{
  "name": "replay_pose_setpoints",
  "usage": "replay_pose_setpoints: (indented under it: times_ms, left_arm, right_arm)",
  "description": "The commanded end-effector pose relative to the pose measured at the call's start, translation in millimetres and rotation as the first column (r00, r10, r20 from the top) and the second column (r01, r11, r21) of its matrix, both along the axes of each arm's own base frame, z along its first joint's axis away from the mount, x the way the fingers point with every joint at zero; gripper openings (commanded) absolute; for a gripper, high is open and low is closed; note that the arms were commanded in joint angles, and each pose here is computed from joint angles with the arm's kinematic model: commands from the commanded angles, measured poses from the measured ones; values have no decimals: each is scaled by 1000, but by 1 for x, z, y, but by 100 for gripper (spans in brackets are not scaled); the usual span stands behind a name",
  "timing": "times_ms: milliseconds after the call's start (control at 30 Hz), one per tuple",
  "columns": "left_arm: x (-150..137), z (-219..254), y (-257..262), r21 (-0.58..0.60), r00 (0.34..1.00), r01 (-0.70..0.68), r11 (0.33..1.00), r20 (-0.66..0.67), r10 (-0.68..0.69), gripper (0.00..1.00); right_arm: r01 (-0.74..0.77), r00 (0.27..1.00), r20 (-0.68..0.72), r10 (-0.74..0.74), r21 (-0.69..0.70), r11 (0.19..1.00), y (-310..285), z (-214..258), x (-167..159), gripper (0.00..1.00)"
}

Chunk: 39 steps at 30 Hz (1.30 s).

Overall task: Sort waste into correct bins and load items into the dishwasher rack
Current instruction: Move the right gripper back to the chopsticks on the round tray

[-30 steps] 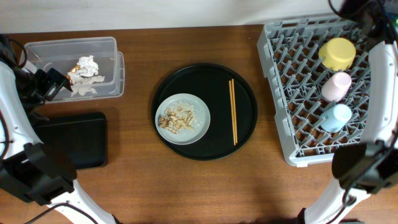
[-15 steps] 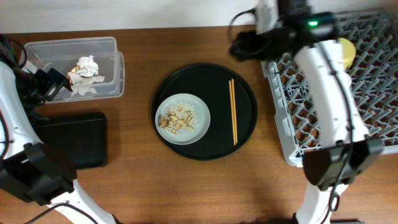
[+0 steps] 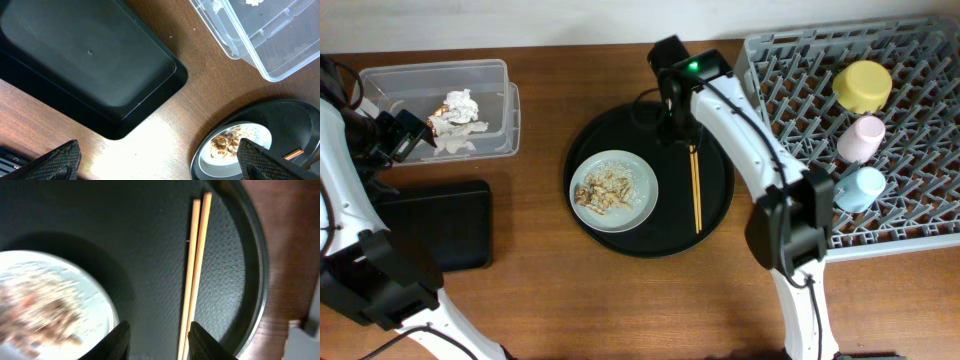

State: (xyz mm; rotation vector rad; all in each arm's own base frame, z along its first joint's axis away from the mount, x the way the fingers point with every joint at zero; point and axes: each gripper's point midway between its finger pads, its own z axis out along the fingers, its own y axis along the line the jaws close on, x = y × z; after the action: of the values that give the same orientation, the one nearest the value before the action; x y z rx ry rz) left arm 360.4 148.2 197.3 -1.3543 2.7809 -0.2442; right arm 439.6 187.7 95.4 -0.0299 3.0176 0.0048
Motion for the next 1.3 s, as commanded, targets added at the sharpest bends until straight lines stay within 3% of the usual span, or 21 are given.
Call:
replay_pose_setpoints:
  times_ms: [0,233,600,900,1267]
  left_arm:
    - [-4,12,-1,13,1000,-10,1000,27,10,99]
    - [-4,12,-1,13,1000,-10,1000,27,10,99]
    - [-4,12,-1,13,1000,-10,1000,27,10,99]
    - [-4,12,-1,13,1000,-10,1000,27,10,99]
    - [-4,12,-1,13,1000,-10,1000,27,10,99]
  right_arm:
    - [31,998,-47,-34,-60,998,-6,-26,-2,39]
    - [19,998,-63,-26,-95,995,-11,-40,-2,44]
    - [27,993,-109,-40,-118,993,-17,-71,0,36]
    - [26,990,-136,-31,-43,999,-24,-72,5,37]
    - [15,987,-157,-22,-47,999,-21,-85,-3,37]
